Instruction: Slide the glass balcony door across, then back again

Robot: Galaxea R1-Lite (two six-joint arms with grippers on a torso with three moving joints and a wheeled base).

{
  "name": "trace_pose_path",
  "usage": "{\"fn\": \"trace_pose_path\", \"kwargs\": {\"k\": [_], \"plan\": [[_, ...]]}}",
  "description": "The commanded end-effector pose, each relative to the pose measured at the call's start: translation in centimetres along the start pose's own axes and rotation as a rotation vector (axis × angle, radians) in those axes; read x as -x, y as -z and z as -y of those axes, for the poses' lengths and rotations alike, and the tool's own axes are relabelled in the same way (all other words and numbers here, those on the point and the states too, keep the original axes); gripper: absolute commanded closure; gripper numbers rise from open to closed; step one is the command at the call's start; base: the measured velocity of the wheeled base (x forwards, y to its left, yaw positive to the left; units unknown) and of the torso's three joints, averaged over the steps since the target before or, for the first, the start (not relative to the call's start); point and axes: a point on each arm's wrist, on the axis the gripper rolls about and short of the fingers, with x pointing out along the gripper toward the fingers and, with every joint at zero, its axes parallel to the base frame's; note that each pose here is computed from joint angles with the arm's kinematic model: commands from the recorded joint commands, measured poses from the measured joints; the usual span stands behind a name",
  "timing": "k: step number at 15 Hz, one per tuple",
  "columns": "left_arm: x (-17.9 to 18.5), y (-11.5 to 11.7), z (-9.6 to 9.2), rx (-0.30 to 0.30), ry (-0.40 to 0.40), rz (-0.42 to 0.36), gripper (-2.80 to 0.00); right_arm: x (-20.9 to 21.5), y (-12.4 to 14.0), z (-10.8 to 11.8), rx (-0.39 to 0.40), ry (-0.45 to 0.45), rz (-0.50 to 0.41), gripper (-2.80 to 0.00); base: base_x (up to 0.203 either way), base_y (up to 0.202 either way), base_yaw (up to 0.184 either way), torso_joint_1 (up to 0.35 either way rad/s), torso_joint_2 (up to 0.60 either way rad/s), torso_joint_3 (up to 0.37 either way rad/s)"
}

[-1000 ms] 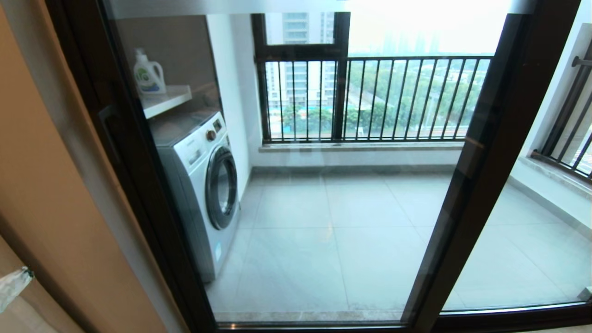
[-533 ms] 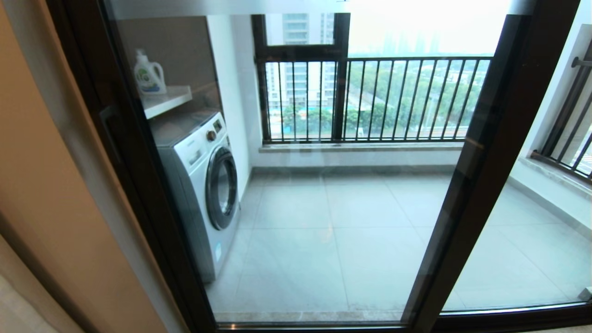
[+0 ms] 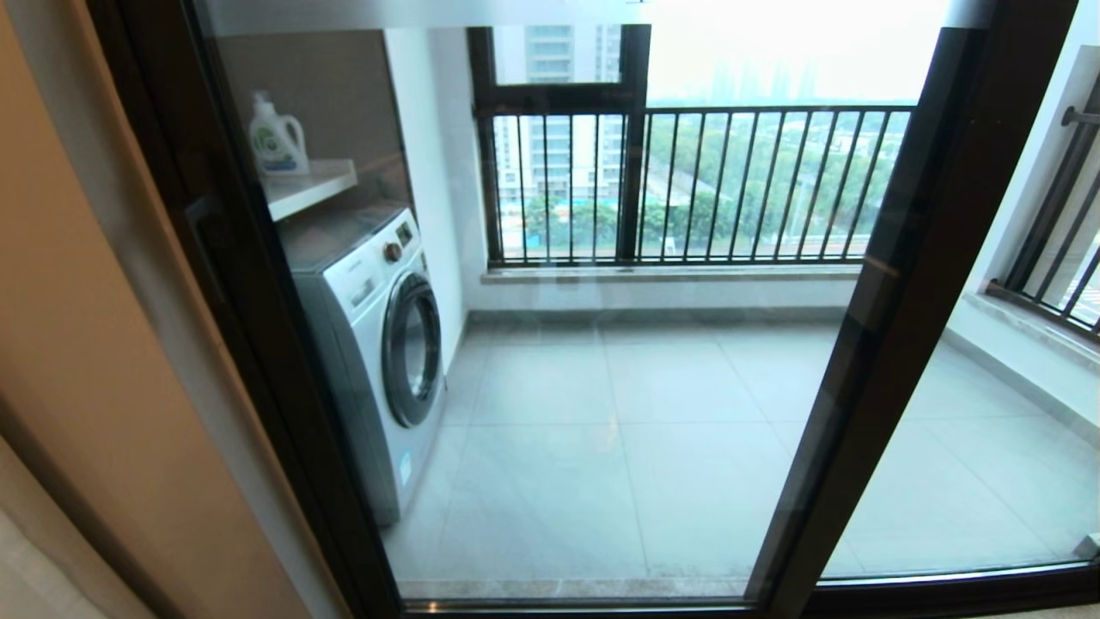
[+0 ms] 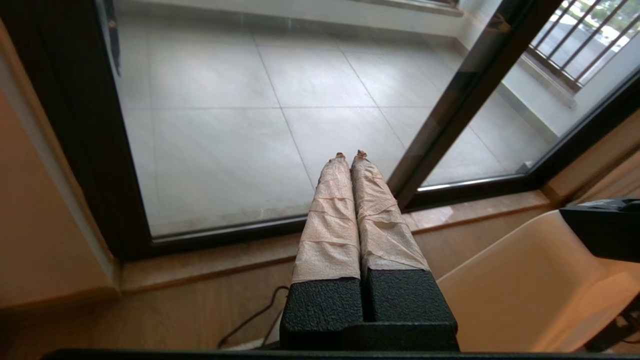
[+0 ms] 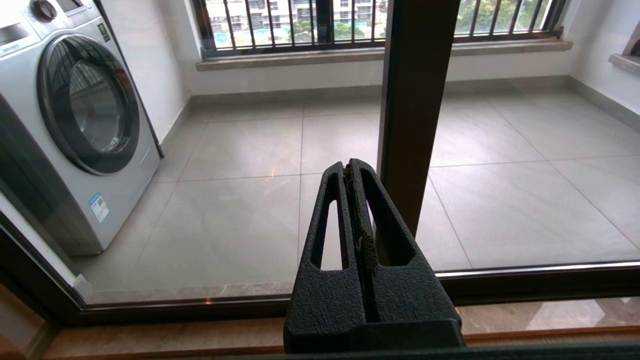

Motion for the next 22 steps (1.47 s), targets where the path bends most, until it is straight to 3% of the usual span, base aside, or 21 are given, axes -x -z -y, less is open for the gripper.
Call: {"fn": "trace_pose_path", "kwargs": {"k": [1, 2, 3, 6, 8, 10, 14, 16, 18, 20, 21, 22], "plan": [[1.3, 1.8, 0.4, -0.148, -0.012, 0.077, 0.00, -0.1, 0.3, 0.0, 0.000, 0.000, -0.011, 0.00, 0.000, 0.000, 0.000, 0.000, 0.00, 0.000], [1.6, 3.0, 0.3, -0.230, -0.031, 0.103, 0.00, -0.1, 0.3, 0.0, 0.000, 0.000, -0.011, 0.00, 0.000, 0.000, 0.000, 0.000, 0.00, 0.000], [1.6, 4.2, 0.0, -0.268, -0.064, 0.117, 0.00, -0.1, 0.3, 0.0, 0.000, 0.000, -0.011, 0.00, 0.000, 0.000, 0.000, 0.000, 0.00, 0.000], [-1.4, 7.2, -2.2, -0.296, -0.200, 0.096, 0.00, -0.1, 0.3, 0.0, 0.000, 0.000, -0.011, 0.00, 0.000, 0.000, 0.000, 0.000, 0.00, 0.000], [-4.0, 9.8, -4.1, -0.350, -0.294, 0.110, 0.00, -0.1, 0.3, 0.0, 0.000, 0.000, -0.011, 0.00, 0.000, 0.000, 0.000, 0.000, 0.00, 0.000], [-5.2, 11.5, -5.1, -0.367, -0.349, 0.113, 0.00, -0.1, 0.3, 0.0, 0.000, 0.000, -0.012, 0.00, 0.000, 0.000, 0.000, 0.000, 0.00, 0.000], [-5.1, 11.2, -5.1, -0.344, -0.359, 0.142, 0.00, -0.1, 0.3, 0.0, 0.000, 0.000, -0.011, 0.00, 0.000, 0.000, 0.000, 0.000, 0.00, 0.000], [-5.1, 11.2, -5.0, -0.432, -0.365, 0.134, 0.00, -0.1, 0.3, 0.0, 0.000, 0.000, -0.011, 0.00, 0.000, 0.000, 0.000, 0.000, 0.00, 0.000], [-5.1, 11.2, -5.1, -0.396, -0.363, 0.139, 0.00, -0.1, 0.3, 0.0, 0.000, 0.000, -0.011, 0.00, 0.000, 0.000, 0.000, 0.000, 0.00, 0.000], [-5.1, 11.2, -5.0, -0.437, -0.345, 0.133, 0.00, -0.1, 0.3, 0.0, 0.000, 0.000, -0.011, 0.00, 0.000, 0.000, 0.000, 0.000, 0.00, 0.000], [-5.1, 11.2, -5.0, -0.420, -0.340, 0.137, 0.00, -0.1, 0.3, 0.0, 0.000, 0.000, -0.011, 0.00, 0.000, 0.000, 0.000, 0.000, 0.00, 0.000], [-5.1, 11.2, -5.0, -0.360, -0.338, 0.145, 0.00, -0.1, 0.3, 0.0, 0.000, 0.000, -0.011, 0.00, 0.000, 0.000, 0.000, 0.000, 0.00, 0.000]]}}
